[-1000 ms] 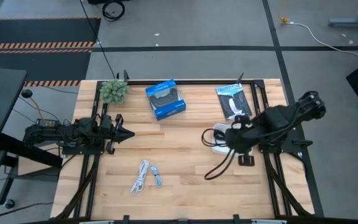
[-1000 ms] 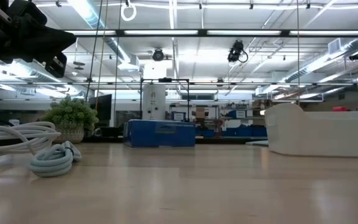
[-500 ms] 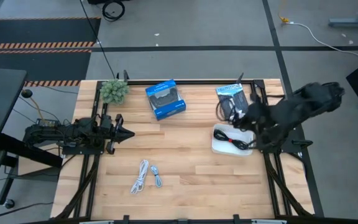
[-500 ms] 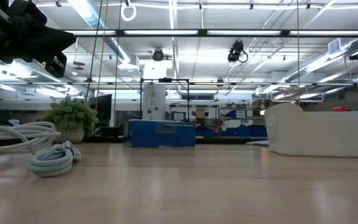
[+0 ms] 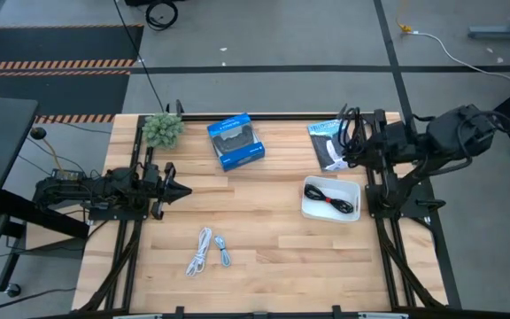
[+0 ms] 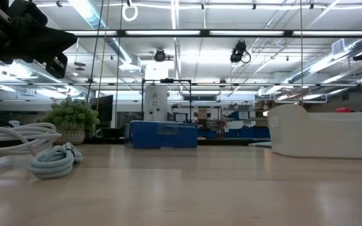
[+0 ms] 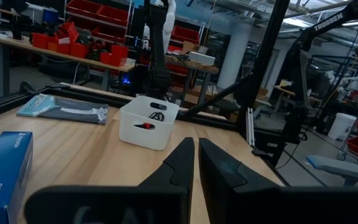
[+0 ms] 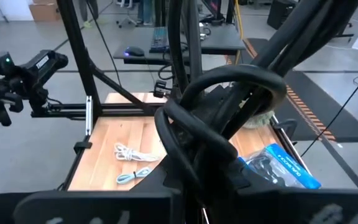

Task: Pick and place USB-C Cables
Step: Put the black USB cable into the white bin, then put the white USB cable into the white bin

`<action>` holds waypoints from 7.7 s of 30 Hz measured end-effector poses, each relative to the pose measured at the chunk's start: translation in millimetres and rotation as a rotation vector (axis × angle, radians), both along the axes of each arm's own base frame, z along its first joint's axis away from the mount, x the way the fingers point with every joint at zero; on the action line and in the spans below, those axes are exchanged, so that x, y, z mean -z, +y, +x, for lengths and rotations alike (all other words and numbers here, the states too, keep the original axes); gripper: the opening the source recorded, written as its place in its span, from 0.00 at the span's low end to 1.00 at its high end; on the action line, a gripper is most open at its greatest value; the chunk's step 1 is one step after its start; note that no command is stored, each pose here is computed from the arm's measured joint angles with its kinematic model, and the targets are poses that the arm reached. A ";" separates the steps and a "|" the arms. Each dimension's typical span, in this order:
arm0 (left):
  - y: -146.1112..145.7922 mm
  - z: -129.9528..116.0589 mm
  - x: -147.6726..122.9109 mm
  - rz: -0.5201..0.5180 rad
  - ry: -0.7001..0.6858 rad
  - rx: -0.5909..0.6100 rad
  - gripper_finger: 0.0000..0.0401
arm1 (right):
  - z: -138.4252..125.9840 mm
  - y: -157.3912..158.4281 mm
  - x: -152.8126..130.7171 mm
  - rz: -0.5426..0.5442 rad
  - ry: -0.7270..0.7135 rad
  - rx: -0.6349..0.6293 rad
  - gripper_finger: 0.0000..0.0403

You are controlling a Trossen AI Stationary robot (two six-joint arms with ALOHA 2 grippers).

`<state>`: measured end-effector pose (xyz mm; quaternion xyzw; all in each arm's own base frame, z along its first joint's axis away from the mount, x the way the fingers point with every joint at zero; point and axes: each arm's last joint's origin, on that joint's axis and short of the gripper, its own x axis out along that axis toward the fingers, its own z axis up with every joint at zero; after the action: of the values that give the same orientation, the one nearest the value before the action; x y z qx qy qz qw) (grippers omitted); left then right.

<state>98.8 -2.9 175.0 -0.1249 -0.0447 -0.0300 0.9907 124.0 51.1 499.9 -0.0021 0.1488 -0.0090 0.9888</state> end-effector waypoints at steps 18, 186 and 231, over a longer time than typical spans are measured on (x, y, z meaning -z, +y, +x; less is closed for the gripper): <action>0.0 0.0 -0.1 0.000 0.000 0.000 0.07 | 7.4 2.5 41.9 0.016 0.405 0.195 0.10; 0.0 -0.5 -4.7 -0.124 -0.043 0.015 0.07 | 76.5 -16.6 171.3 -0.277 0.069 0.176 0.36; -67.1 80.2 -114.3 -0.667 0.564 0.171 0.06 | -1.2 -32.2 149.4 -0.481 -0.351 0.089 0.36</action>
<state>179.0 -69.9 289.2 -0.4442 0.2304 -0.0605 0.8637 122.8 18.8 350.5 -0.2284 -0.0310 -0.0874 0.9691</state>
